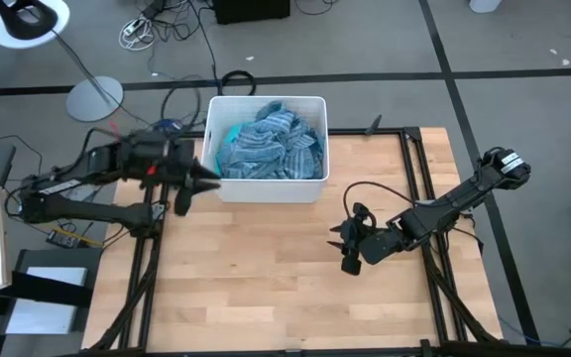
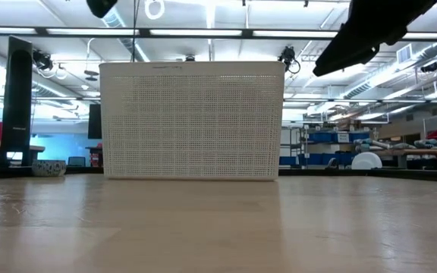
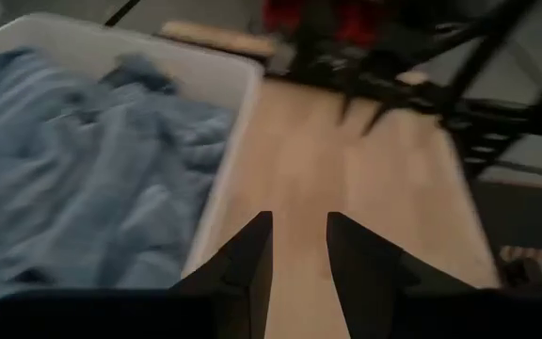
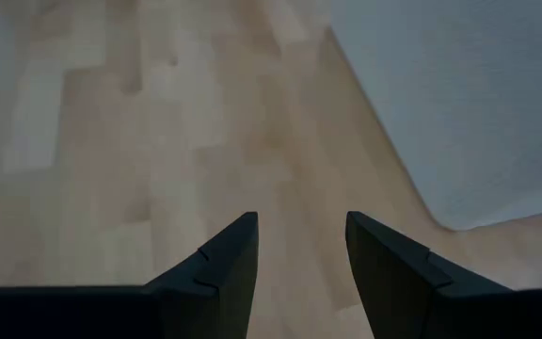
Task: Sort clothes
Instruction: Return to Home Position
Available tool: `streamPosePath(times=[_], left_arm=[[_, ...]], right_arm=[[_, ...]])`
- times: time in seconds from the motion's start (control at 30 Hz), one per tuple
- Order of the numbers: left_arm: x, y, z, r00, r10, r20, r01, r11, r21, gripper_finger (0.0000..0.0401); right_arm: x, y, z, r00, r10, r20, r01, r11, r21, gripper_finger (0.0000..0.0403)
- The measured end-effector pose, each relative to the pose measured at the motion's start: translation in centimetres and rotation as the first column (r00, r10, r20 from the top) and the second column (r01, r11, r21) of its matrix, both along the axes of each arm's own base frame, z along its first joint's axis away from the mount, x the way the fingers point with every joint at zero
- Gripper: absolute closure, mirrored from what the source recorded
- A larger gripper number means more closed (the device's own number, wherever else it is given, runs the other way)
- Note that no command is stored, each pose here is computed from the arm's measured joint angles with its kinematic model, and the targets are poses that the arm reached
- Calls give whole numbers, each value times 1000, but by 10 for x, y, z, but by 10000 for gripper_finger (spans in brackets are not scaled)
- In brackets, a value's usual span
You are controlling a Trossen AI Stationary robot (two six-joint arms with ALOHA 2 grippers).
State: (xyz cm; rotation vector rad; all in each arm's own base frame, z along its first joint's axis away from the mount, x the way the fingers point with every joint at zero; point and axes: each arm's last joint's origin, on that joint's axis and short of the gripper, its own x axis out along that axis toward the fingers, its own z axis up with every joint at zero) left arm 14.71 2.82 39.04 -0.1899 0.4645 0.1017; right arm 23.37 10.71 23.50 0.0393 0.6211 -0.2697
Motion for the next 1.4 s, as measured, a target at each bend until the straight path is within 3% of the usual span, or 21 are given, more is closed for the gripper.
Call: streamPosePath(times=[0.2, 0.33, 0.43, 0.67, 0.93, 1.4], left_arm=[[-20, -21, -43, 980, -118, 162, 121, 992, -14, 293], [-18, -33, -92, 938, -177, 298, 205, 977, -65, 293], [-15, -41, -132, 907, -225, 357, 260, 964, -52, 293], [-14, -43, -192, 894, -222, 389, 240, 971, 3, 293], [-20, -41, -221, 890, -229, 393, 226, 973, 56, 293], [-39, -32, -222, 870, -191, 455, 178, 981, 71, 293]], right_arm=[[0, 2, -1, 998, 59, -26, -58, 997, 53, 241], [0, 3, -1, 997, 67, -26, -65, 996, 58, 241], [1, 2, -1, 998, 65, -25, -64, 996, 55, 240], [1, 1, 0, 998, 59, -22, -58, 997, 55, 241], [2, 1, 0, 998, 59, -16, -58, 997, 58, 241], [3, -1, 1, 999, 37, -4, -36, 998, 52, 241]])
